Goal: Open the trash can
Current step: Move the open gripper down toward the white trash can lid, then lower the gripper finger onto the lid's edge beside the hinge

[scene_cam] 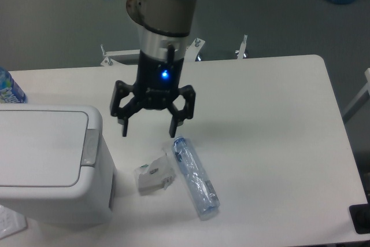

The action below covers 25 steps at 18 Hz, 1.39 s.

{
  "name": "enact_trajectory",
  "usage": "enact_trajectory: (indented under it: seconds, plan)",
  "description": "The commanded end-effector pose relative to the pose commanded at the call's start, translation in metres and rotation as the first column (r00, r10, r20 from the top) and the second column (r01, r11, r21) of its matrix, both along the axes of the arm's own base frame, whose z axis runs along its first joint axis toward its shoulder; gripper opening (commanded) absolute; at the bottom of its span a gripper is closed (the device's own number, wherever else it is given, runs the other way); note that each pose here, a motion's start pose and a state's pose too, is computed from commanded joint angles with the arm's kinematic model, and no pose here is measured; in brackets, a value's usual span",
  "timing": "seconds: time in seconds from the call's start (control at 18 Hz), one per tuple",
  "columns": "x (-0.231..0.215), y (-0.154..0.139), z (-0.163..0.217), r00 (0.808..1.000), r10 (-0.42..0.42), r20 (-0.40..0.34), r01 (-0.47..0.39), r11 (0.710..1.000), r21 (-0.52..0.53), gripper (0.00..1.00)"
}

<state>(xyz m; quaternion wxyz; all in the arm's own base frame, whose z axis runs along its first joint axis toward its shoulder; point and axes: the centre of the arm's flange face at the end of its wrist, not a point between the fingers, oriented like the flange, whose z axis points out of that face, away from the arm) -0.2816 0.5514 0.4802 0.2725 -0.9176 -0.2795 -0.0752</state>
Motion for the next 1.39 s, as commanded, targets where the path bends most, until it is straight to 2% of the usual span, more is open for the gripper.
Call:
enact_trajectory:
  seconds: [0.61,1.39]
  plan:
    - [0.013,0.015,0.001,1.000,-0.017,-0.001,0.017,1.000,-0.002,1.00]
    - [0.012,0.018,-0.013,1.000,-0.018,0.009,0.019,1.000,-0.022,1.00]
